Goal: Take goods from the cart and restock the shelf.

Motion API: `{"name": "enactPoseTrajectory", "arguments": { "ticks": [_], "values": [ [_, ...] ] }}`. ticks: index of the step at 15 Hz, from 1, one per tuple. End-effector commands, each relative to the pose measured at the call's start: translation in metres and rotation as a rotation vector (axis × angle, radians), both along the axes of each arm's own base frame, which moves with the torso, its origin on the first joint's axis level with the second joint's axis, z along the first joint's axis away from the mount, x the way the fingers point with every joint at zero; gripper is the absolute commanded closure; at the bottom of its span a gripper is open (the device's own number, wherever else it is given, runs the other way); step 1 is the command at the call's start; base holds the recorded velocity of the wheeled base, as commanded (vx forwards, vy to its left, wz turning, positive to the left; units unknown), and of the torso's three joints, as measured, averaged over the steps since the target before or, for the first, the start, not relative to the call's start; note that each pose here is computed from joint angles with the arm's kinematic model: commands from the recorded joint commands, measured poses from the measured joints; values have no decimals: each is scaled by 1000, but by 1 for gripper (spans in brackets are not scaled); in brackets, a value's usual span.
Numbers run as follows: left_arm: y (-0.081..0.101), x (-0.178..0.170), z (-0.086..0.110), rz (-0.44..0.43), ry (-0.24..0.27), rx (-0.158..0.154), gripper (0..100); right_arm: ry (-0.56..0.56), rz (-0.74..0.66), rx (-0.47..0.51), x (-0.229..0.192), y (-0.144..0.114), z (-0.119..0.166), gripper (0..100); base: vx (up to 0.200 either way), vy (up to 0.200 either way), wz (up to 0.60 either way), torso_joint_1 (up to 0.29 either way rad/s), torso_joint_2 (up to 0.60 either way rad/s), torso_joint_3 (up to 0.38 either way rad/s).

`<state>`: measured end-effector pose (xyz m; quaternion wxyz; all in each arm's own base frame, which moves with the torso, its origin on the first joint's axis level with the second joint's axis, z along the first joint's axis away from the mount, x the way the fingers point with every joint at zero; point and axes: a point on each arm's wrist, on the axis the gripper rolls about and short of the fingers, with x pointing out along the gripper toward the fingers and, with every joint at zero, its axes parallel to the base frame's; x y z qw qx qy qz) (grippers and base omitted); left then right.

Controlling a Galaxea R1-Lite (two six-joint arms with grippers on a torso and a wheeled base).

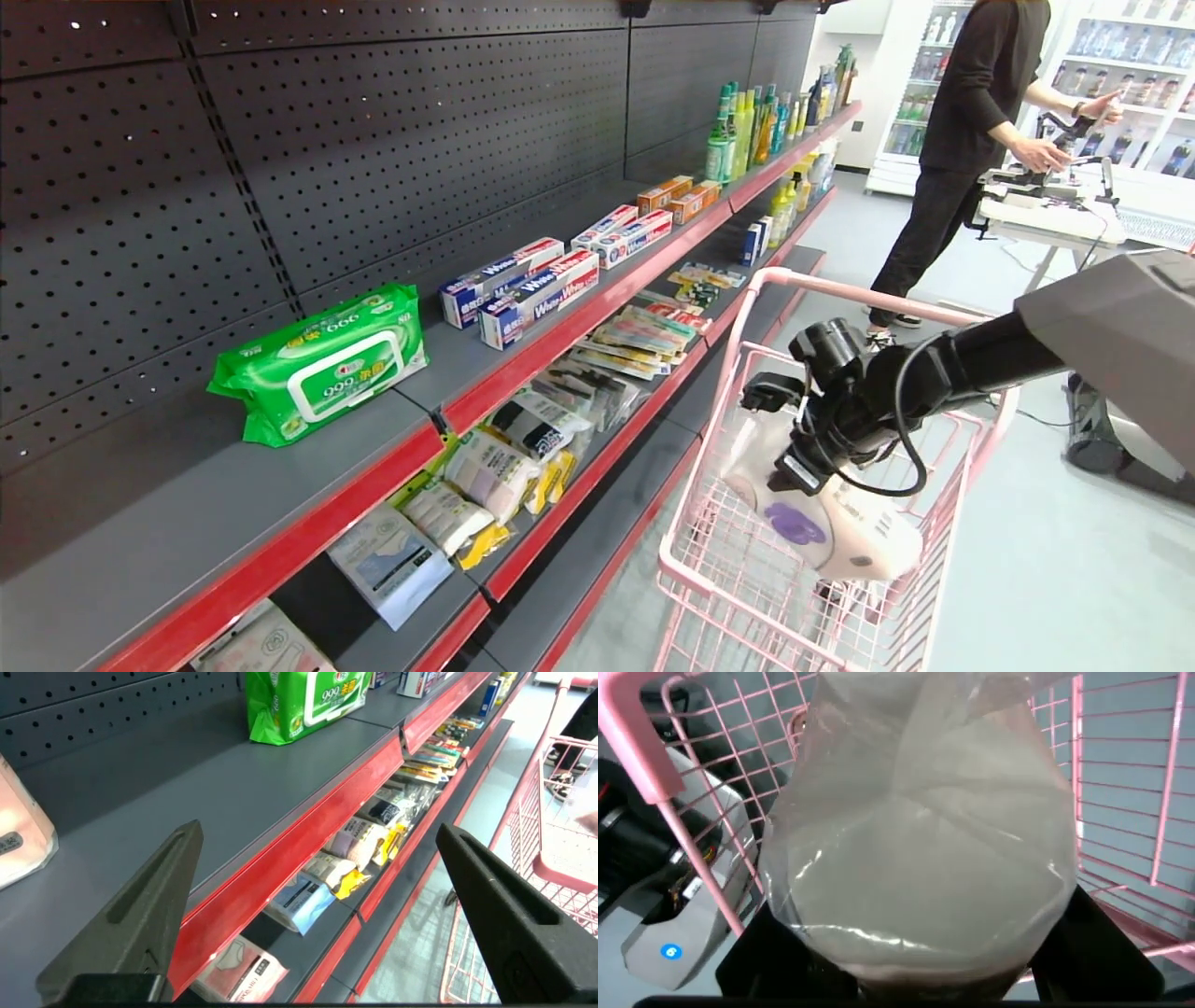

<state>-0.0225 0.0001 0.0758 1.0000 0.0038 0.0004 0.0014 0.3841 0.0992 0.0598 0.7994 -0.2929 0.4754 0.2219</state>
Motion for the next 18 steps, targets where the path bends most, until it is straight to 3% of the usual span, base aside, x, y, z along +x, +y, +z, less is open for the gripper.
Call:
{"name": "enactPoseTrajectory", "arguments": {
  "ticks": [1,5,8,14,18],
  "values": [
    [0,0,0,0,-1,0,0,-136,-36,43,-13,-10,56,100,0,0,0,0,0,0],
    [0,0,0,0,-1,-3,0,-326,-118,120,-55,-30,133,100,0,0,0,0,0,0],
    [0,0,0,0,-1,-2,0,-410,-187,185,-108,-38,166,100,0,0,0,0,0,0],
    [0,0,0,0,-1,-2,0,-588,-262,171,-215,-68,191,100,0,0,0,0,0,0],
    [0,0,0,0,-1,-2,0,-675,-320,108,-264,-81,186,100,0,0,0,0,0,0]
  ]
}}
